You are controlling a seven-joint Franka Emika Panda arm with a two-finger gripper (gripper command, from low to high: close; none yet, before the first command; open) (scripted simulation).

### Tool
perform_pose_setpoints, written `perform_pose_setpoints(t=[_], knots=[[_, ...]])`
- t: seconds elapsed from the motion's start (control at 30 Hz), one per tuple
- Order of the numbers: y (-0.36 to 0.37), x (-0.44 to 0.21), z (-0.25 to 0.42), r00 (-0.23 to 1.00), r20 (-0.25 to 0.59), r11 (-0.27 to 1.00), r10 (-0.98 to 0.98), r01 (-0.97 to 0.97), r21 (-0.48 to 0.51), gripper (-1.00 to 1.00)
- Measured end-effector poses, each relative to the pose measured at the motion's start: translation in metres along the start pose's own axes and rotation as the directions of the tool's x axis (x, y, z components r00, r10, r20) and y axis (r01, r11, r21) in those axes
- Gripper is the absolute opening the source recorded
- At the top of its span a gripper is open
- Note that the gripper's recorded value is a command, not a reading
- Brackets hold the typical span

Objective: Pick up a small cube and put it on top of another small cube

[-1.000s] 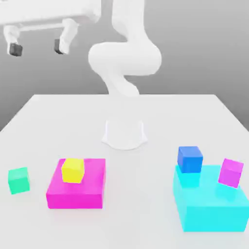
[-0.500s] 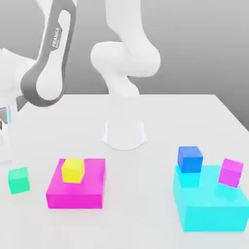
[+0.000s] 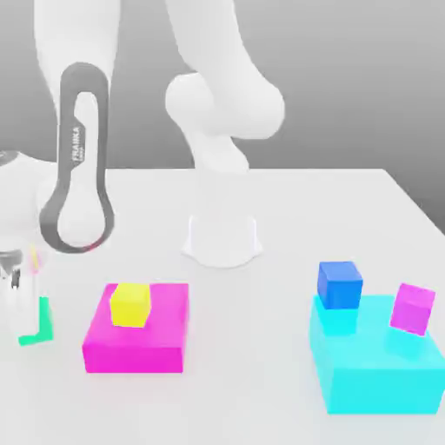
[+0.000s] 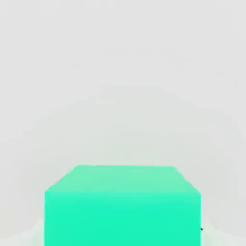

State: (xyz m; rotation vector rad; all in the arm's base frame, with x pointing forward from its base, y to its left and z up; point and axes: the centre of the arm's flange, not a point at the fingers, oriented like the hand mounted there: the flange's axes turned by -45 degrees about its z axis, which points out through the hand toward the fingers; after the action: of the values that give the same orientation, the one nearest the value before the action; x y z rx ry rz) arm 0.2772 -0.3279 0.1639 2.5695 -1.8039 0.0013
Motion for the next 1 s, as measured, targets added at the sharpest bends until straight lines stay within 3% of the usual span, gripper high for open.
perform_pose_setpoints(t=[0.1, 0.23, 0.4, 0.6, 0.8, 1.0], knots=[[-0.005, -0.003, -0.031, 1.000, 0.002, 1.000, -0.009, 0.009, 0.005, -1.00], [-0.090, -0.040, -0.055, 0.985, 0.011, 0.985, -0.169, 0.169, 0.036, -1.00], [-0.198, -0.127, -0.086, 0.912, 0.016, 0.910, -0.411, 0.409, 0.065, -1.00], [-0.276, -0.257, -0.123, 0.770, 0.015, 0.769, -0.638, 0.635, 0.076, -1.00], [-0.303, -0.395, -0.156, 0.594, 0.009, 0.594, -0.804, 0.803, 0.057, -1.00], [-0.284, -0.533, -0.173, 0.387, 0.001, 0.387, -0.922, 0.922, 0.010, -1.00]])
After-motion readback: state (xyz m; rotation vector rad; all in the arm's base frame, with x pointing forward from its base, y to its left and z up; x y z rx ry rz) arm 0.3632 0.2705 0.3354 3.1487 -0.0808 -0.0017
